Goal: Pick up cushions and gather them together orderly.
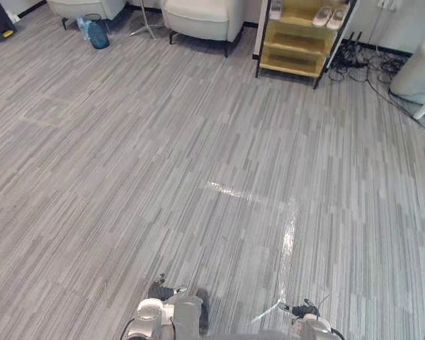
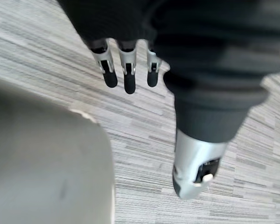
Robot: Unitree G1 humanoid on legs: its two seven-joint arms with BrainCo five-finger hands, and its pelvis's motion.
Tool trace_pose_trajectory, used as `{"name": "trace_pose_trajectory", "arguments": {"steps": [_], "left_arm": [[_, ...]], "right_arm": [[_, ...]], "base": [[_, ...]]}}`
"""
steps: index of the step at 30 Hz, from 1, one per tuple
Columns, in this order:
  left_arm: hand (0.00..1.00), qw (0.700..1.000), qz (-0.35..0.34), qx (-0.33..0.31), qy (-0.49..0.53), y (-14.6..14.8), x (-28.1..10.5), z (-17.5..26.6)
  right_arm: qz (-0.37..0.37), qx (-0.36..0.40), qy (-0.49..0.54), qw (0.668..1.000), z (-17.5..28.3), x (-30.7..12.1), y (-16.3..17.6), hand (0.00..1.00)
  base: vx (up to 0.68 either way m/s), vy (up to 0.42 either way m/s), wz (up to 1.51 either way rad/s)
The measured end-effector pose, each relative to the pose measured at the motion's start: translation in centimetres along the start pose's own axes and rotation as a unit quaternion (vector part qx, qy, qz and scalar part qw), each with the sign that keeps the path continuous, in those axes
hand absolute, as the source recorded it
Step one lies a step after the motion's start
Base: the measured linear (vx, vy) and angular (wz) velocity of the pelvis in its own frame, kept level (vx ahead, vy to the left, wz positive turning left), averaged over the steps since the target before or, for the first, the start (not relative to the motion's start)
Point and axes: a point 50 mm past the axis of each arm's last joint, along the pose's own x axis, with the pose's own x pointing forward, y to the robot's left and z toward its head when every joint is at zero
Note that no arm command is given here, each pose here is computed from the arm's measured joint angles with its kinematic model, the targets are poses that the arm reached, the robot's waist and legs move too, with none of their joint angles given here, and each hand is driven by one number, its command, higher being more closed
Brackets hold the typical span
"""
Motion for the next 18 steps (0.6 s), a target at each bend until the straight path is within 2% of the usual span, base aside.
{"name": "trace_pose_trajectory", "arguments": {"steps": [5, 9, 13, 18], "left_arm": [[0.00, 1.000, -0.004, 0.003, 0.013, -0.3, -0.2, -0.8], [0.00, 1.000, 0.002, 0.004, 0.023, 0.1, -0.3, -1.4], [0.00, 0.999, -0.020, -0.005, 0.027, -1.8, -0.3, -1.3], [0.00, 1.000, -0.016, -0.014, 0.009, -1.5, -0.2, -0.5]], "right_arm": [[0.011, -0.002, -0.029, 1.000, 1.1, -0.1, 0.2, 0.00], [0.010, -0.004, -0.032, 0.999, 1.4, 0.1, 0.1, 0.00], [-0.013, -0.007, -0.037, 0.999, 2.1, 0.4, -1.5, 0.00], [-0.008, -0.010, -0.024, 1.000, 1.1, 0.2, -1.1, 0.00]], "base": [[0.46, -0.008, 0.12], [0.46, -0.185, 0.26], [0.46, -0.235, 0.07], [0.39, -0.126, -0.02]]}}
